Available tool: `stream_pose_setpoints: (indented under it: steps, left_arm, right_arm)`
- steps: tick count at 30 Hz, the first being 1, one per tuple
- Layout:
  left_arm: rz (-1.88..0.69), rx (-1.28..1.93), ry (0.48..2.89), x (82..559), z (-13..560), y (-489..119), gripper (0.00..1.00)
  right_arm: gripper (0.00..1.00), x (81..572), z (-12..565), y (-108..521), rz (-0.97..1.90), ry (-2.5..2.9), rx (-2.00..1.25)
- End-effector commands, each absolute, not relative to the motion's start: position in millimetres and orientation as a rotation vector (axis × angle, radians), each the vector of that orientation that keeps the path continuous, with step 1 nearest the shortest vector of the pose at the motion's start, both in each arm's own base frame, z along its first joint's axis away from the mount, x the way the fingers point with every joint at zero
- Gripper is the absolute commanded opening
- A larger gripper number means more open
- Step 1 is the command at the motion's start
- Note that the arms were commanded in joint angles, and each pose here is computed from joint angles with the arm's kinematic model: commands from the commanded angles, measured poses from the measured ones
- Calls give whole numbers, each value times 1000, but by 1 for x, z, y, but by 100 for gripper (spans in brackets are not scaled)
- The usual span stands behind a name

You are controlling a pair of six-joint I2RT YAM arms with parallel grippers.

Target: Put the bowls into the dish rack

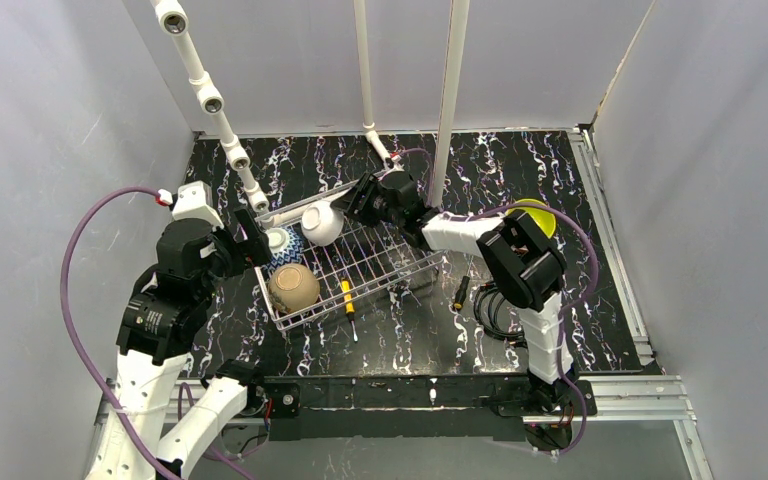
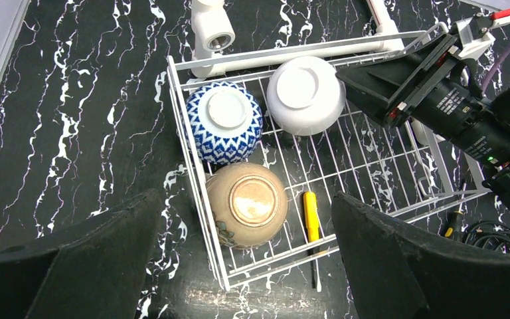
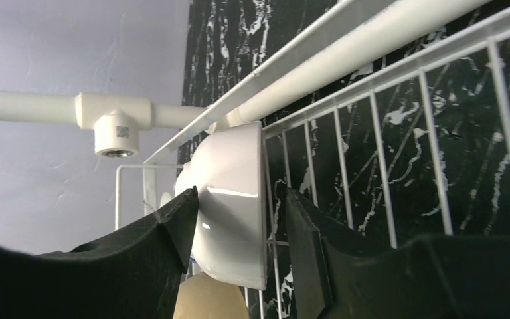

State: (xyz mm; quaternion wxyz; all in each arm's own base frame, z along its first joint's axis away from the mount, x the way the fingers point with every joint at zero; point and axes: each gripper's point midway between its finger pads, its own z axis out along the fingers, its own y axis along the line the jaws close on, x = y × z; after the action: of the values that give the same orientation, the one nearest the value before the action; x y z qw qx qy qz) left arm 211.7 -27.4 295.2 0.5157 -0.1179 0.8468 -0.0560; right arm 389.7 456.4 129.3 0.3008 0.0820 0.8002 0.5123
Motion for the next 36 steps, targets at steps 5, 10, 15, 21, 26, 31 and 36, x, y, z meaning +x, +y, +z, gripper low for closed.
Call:
stream_pose_setpoints:
  steps: [5,10,15,21,26,31,36]
  left_arm:
    - [-106,-286,2046,212,290,-24,98]
    - [-107,-283,2049,213,290,-25,98]
    - [-114,-278,2054,215,288,-27,98]
    - [-116,-273,2054,217,289,-28,98]
    - [-115,-274,2054,217,288,-27,98]
    - [-114,-273,2054,217,288,-27,98]
    - [-112,-272,2051,216,288,-27,98]
  right_arm:
    - [61,388,127,435,1172,2189,212]
    - [60,386,126,430,1153,2206,239]
    - [57,388,130,420,1121,2193,307]
    - [48,393,144,410,1054,2161,298]
    - [51,395,161,407,1024,2130,232]
    - [56,393,160,417,1039,2150,133]
    - [60,387,152,436,1133,2171,45]
